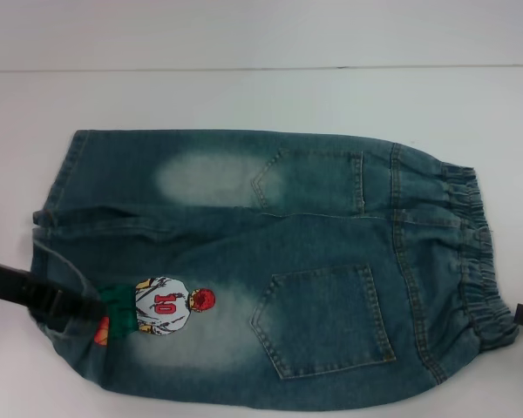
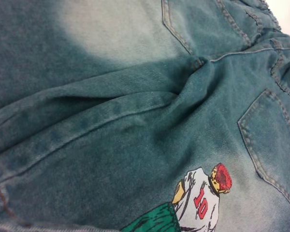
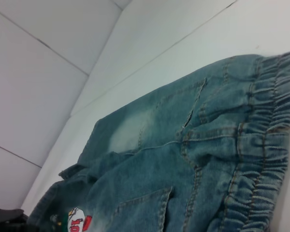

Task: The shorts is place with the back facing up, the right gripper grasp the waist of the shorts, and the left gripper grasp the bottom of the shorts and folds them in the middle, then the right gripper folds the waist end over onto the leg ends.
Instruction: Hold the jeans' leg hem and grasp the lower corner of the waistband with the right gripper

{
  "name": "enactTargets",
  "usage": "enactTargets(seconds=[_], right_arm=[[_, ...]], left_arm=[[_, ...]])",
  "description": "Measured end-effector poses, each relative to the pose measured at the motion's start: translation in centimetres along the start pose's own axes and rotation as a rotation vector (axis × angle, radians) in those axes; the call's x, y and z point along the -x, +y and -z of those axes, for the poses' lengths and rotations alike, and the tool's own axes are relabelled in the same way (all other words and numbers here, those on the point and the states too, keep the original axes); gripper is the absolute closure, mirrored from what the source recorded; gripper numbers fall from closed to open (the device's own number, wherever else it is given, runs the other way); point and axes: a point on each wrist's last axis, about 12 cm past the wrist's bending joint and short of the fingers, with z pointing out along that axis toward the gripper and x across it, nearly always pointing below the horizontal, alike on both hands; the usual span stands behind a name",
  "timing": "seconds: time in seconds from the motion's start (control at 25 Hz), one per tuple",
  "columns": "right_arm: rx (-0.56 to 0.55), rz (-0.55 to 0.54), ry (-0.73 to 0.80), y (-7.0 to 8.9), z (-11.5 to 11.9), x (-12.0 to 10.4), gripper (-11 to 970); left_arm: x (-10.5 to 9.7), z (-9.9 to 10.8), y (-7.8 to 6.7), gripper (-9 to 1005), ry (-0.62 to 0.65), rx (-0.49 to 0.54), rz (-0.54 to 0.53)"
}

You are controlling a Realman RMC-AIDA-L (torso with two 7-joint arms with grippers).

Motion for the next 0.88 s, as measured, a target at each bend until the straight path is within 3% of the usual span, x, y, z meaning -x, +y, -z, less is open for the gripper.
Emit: enactTargets(seconds=[0.48,0.88], right_arm=[[0.045,-0.021,0.003,0.49,-0.05,0.86,46],[0.050,-0.053,-0.001,0.49,-0.07,0.08,46]], left_arm=[[0.14,-0.31,-0.13,975,0.001,-0.001,-0.013],[0.13,-0.23,-0.11,976,0.002,-0.003,-0.019]])
